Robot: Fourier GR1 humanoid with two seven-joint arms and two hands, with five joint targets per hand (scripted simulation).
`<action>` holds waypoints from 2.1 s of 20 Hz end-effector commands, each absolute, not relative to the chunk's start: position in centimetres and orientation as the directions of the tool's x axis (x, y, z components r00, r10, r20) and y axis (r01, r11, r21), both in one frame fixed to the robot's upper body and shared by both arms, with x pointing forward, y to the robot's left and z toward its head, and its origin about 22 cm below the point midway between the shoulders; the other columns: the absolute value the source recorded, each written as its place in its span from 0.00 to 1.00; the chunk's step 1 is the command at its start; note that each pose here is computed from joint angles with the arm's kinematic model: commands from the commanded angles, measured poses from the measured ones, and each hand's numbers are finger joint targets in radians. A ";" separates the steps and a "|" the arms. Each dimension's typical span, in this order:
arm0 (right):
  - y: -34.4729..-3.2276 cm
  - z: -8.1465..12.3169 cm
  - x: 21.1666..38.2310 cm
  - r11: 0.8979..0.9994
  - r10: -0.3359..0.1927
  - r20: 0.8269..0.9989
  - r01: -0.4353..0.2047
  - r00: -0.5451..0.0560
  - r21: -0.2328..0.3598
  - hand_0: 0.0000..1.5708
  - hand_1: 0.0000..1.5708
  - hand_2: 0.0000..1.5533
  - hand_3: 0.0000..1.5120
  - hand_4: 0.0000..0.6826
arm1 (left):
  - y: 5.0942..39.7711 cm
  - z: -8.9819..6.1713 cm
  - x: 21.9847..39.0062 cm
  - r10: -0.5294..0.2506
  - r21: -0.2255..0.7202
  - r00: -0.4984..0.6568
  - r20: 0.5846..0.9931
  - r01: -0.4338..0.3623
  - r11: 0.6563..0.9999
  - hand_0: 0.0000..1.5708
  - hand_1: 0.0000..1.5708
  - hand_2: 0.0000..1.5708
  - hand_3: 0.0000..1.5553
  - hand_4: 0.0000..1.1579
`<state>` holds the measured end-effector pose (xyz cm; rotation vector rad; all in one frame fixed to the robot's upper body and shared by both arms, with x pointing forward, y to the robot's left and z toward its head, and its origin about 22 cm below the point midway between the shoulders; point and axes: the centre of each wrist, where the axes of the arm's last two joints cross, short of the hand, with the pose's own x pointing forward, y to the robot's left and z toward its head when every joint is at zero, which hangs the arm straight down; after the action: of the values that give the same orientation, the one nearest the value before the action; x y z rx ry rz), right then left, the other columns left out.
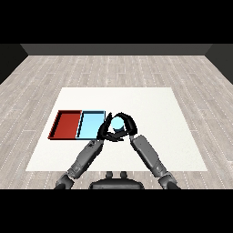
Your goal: Pick the blue can and put it in the blue box
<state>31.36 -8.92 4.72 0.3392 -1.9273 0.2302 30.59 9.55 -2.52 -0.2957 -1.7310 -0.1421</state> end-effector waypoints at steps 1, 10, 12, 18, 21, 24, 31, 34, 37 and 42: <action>-8.7 4.2 31.4 0.931 -0.131 0.936 -0.366 -0.326 0.003 0.91 0.91 0.92 0.92 0.92 | 7.6 -1.6 30.7 0.101 -0.055 -0.146 0.984 0.286 0.957 0.00 0.00 0.00 0.00 0.00; -5.5 3.5 30.6 0.921 -0.115 0.930 -0.388 -0.349 -0.032 0.84 0.84 0.92 0.92 0.90 | 8.7 -3.7 29.5 0.094 -0.038 -0.182 0.979 0.291 0.956 0.00 0.00 0.00 0.00 0.15; -5.2 4.7 30.2 0.917 -0.109 0.930 -0.397 -0.352 -0.042 0.81 0.81 0.91 0.92 0.90 | 7.1 -2.0 30.3 -0.091 0.146 -0.250 0.964 0.211 0.966 0.17 0.17 0.33 0.00 0.49; -3.8 5.0 30.1 0.904 -0.138 0.935 -0.428 -0.327 -0.016 0.94 0.94 0.95 0.93 0.88 | 8.4 -2.2 31.1 -0.220 0.283 -0.297 0.929 0.188 0.941 0.25 0.25 0.37 0.06 0.11; -3.8 6.2 30.9 0.900 -0.133 0.930 -0.436 -0.344 -0.032 0.93 0.93 0.94 0.92 0.87 | 7.4 -2.4 32.0 -0.322 0.402 -0.344 0.882 0.196 0.894 0.00 0.00 0.10 0.00 0.27; -3.1 5.5 30.7 0.893 -0.147 0.929 -0.449 -0.339 -0.023 0.93 0.93 0.94 0.92 0.88 | 8.0 -1.1 30.5 -0.062 0.096 -0.252 0.966 0.122 0.988 0.29 0.29 0.41 0.22 0.62; -3.3 4.6 31.3 0.887 -0.164 0.932 -0.462 -0.324 -0.005 0.91 0.91 0.94 0.92 0.87 | 6.9 -0.4 30.9 -0.066 0.105 -0.257 0.964 0.139 0.985 0.41 0.41 0.48 0.33 0.58; -3.8 3.3 30.1 0.890 -0.167 0.931 -0.457 -0.326 0.000 0.91 0.91 0.93 0.92 0.86 | 8.1 -2.3 30.8 -0.091 0.123 -0.234 0.968 0.125 0.985 0.53 0.53 0.56 0.47 0.58; -2.5 5.7 30.4 0.901 -0.154 0.934 -0.434 -0.321 0.000 0.91 0.91 0.94 0.92 0.84 | 7.9 -2.6 30.0 -0.019 0.045 -0.189 0.982 0.133 0.990 0.90 0.90 0.89 0.82 0.52; -4.8 3.6 30.1 0.891 -0.248 0.937 -0.438 -0.248 0.120 0.69 0.69 0.72 0.53 0.00 | 8.8 -3.5 31.8 -0.029 0.048 -0.142 0.989 0.133 0.990 1.00 1.00 0.98 0.95 0.66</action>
<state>30.46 -4.63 4.41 0.4639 -1.8760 0.2443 30.05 9.23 -3.33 -0.0716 -1.7467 -0.1454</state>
